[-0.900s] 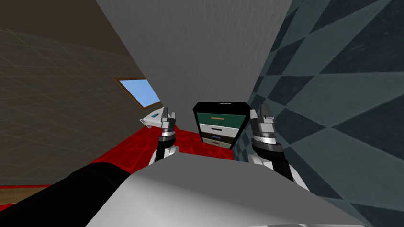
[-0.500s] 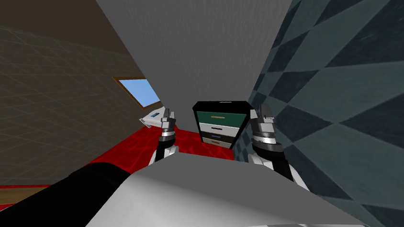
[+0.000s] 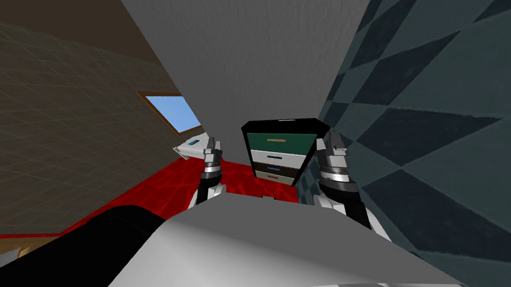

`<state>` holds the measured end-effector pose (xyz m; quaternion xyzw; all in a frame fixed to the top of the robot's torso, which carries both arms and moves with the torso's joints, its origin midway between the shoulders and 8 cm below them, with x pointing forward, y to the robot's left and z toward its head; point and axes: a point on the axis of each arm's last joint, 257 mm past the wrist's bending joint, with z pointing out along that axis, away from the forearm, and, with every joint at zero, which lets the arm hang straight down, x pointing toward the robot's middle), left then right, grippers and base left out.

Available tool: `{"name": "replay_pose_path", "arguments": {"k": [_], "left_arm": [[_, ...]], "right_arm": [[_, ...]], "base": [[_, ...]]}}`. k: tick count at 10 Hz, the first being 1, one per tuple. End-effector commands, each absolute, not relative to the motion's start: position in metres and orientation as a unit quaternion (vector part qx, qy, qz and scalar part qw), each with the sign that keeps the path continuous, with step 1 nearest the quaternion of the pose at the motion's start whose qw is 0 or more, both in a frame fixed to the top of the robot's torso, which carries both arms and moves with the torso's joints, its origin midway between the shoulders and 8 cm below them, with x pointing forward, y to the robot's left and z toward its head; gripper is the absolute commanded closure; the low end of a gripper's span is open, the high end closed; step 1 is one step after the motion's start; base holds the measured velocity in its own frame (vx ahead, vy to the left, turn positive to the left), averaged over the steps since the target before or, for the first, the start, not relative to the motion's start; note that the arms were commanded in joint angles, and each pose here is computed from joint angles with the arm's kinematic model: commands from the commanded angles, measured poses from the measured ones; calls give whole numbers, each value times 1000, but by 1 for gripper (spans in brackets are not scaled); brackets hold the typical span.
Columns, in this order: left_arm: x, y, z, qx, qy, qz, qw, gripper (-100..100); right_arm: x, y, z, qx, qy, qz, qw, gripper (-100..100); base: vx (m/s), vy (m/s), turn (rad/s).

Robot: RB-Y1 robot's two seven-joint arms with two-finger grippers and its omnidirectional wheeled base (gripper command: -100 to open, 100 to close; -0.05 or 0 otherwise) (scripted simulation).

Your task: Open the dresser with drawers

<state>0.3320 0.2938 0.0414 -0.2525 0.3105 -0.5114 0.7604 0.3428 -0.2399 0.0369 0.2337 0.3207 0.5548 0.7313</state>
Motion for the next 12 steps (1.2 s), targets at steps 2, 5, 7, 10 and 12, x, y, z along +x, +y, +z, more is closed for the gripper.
{"name": "replay_pose_path", "arguments": {"k": [2, 5, 7, 10, 12], "left_arm": [[332, 294, 41, -253, 311, -511, 760, 0], [332, 294, 41, -253, 311, -511, 760, 0], [332, 294, 41, -253, 311, -511, 760, 0], [332, 294, 41, -253, 311, -511, 760, 0], [332, 294, 41, -253, 311, -511, 760, 0]], "right_arm": [[347, -236, 28, 209, 354, 531, 741, -100], [357, -235, 12, 170, 406, 471, 765, -100], [362, -236, 3, 147, 432, 430, 779, -100], [371, -243, -12, 108, 471, 357, 800, -100], [378, -249, -23, 80, 494, 302, 811, -100]], "base": [[24, 41, -10], [42, 108, -16], [46, 102, -17], [57, 119, -20], [60, 131, -17]]}}
